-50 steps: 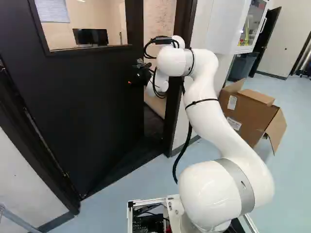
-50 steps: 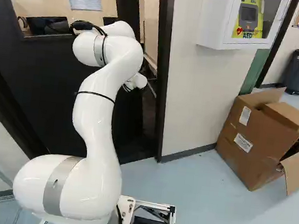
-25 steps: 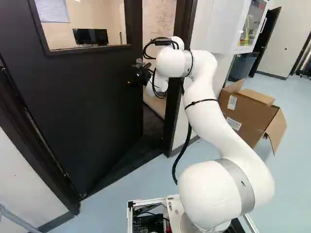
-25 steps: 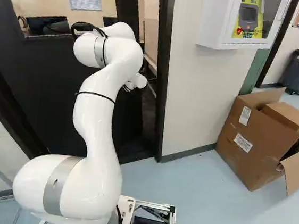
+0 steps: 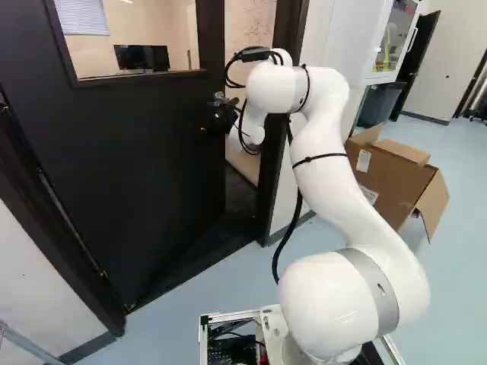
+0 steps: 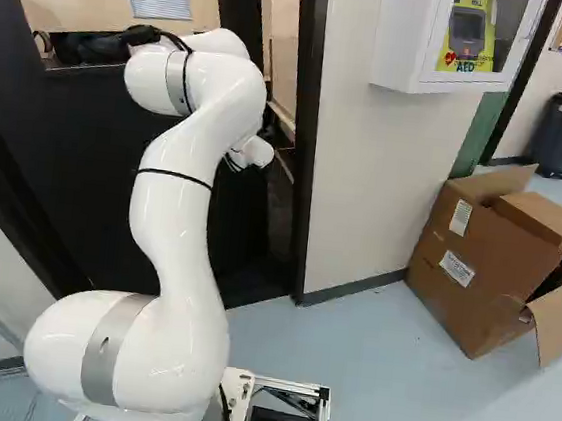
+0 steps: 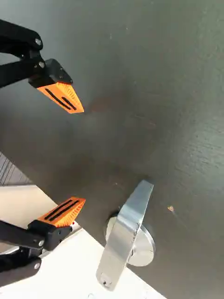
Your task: Open the door and move inside
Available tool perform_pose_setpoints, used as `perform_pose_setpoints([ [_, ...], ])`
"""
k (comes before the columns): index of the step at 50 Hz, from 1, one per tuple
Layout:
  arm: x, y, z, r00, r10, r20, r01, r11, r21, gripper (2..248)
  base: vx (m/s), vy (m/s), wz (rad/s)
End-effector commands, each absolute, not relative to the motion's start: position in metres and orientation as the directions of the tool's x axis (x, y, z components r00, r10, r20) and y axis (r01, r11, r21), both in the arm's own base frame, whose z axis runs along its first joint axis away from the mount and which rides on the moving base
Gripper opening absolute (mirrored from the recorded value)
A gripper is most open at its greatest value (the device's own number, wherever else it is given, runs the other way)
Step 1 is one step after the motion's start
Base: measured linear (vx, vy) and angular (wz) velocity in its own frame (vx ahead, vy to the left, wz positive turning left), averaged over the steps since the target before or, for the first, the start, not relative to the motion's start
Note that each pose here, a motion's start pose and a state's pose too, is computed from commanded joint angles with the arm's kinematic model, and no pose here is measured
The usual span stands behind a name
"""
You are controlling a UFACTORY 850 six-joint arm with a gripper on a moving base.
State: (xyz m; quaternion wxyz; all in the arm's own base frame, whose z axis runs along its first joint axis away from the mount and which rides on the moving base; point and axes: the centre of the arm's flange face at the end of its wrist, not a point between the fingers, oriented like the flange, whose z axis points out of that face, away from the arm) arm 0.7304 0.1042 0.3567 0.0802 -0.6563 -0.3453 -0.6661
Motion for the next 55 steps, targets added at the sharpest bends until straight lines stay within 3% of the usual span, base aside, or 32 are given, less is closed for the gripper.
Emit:
perform_pose_setpoints([
  [55, 0.629, 0.09, 0.379, 0.064, 0.266, 0.962, 0.454, -0.866, 0.21, 247, 0.0, 0.0, 0.0],
])
